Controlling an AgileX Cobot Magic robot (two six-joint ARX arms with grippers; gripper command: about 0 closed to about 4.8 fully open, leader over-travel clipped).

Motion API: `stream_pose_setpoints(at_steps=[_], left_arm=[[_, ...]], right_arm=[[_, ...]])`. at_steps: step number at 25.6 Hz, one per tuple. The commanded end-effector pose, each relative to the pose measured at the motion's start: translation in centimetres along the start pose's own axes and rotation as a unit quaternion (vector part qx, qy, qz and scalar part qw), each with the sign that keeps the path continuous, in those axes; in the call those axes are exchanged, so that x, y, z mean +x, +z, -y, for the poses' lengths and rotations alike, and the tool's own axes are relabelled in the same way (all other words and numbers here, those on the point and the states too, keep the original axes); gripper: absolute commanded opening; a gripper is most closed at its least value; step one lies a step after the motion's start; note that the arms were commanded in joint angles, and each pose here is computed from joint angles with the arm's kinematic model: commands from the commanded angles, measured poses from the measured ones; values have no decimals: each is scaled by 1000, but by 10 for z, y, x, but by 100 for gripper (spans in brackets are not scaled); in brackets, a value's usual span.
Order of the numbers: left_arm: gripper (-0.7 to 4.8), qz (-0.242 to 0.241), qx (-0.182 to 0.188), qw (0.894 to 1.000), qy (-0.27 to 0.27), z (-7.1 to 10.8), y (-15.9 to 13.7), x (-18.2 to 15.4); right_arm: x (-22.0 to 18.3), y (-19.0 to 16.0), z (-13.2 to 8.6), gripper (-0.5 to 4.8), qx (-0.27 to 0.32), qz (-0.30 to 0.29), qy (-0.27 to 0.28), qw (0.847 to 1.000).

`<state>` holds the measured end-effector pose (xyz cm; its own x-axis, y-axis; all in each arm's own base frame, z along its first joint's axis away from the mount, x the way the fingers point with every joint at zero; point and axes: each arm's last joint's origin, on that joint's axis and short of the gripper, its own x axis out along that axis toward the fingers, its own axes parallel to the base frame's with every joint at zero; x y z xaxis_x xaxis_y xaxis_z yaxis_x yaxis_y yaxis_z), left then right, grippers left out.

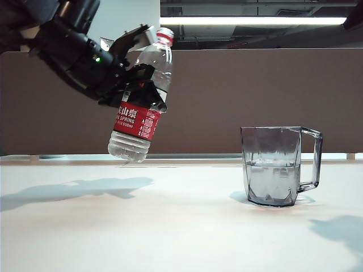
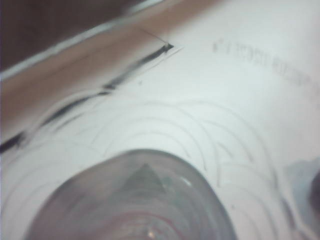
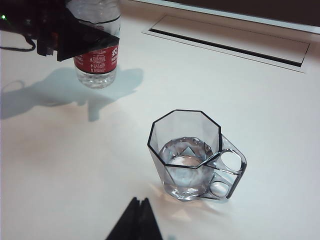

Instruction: Pick up the mineral water bottle with the left hand on the table and pour water into the mug until it's half full.

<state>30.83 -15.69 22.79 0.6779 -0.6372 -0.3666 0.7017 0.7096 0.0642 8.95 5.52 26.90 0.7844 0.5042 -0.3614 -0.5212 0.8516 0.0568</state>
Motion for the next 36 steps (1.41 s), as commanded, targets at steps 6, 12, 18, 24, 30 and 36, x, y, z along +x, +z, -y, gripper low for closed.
stream_pose_setpoints(at_steps=[6,12,18,24,30,36], left_arm=[[250,140,-26,990,-1,8,-26,-26],[250,122,-36,992,3,17,-60,-34],[250,115,-48,990,66,16,-69,-37],[250,115,-48,990,65,16,-69,-37],[250,113,-50,991,45,18,-69,-36],[251,136,-40,990,18,18,-73,-29]], right_arm=[[-2,4,0,-2,-2,13,2,1000],[-2,4,0,-2,-2,12,3,1000],[-2,4,0,-2,-2,12,3,1000],[-2,4,0,-2,-2,12,3,1000],[-2,4,0,-2,-2,11,3,1000],[-2,2,0,-2,-2,4,3,1000]])
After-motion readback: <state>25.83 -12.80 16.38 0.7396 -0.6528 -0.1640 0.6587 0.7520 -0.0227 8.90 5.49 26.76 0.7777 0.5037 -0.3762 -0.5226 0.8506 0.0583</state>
